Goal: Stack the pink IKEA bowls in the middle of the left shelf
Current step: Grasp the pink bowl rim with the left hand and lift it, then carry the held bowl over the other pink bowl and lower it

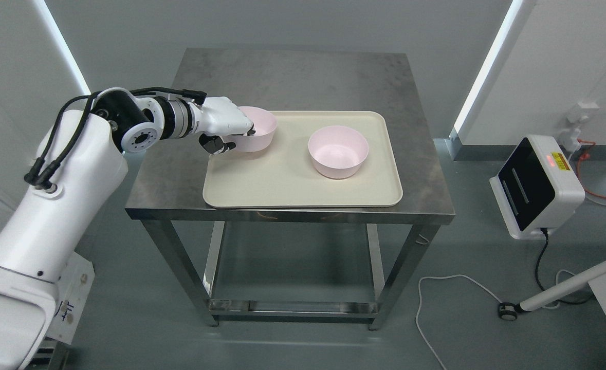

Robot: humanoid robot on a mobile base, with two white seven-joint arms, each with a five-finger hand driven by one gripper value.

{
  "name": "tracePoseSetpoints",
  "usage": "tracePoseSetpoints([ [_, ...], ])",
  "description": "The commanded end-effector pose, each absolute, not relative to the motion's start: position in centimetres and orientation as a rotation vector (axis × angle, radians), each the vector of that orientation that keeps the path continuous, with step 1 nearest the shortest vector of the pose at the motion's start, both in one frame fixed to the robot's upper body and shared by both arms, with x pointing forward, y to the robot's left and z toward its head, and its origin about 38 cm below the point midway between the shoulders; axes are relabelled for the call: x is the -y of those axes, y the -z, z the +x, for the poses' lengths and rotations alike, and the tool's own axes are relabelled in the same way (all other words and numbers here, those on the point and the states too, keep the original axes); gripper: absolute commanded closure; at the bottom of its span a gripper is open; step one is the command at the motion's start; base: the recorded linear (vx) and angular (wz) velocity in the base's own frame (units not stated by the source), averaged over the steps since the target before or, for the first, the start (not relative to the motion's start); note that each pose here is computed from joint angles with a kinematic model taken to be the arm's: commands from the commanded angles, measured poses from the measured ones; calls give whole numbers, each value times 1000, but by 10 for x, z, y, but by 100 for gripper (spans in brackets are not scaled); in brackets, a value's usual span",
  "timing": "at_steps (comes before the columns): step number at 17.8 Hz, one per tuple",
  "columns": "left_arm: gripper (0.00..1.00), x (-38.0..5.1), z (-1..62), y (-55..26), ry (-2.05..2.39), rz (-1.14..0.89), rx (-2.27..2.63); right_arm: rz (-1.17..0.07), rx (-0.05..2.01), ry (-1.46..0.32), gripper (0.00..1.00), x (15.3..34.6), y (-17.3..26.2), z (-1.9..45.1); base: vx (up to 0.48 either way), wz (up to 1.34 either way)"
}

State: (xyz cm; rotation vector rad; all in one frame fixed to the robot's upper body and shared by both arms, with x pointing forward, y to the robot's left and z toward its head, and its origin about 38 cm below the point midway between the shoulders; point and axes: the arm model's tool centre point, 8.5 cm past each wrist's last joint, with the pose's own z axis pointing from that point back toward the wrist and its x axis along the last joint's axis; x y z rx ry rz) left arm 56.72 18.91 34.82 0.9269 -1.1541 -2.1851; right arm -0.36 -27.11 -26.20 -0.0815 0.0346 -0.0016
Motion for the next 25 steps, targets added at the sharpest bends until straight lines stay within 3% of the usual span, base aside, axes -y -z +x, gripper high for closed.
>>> tracePoseSetpoints([
  [1, 100, -183, 557, -398, 2039, 930, 1415, -99, -2, 11, 0, 282, 261, 7, 0, 0],
  [4, 100, -156, 539, -418, 2082, 938, 1533, -99, -2, 11, 0, 282, 261, 7, 0, 0],
  [8, 100, -72, 505, -407, 2303, 951, 1585, -99, -2, 11, 0, 282, 261, 7, 0, 0],
  [12, 100, -19, 493, -386, 2422, 1011, 1525, -99, -2, 11, 0, 282, 261, 7, 0, 0],
  [25, 100, 15, 488, -334, 2489, 1067, 1377, -99, -2, 11, 0, 282, 261, 7, 0, 0],
])
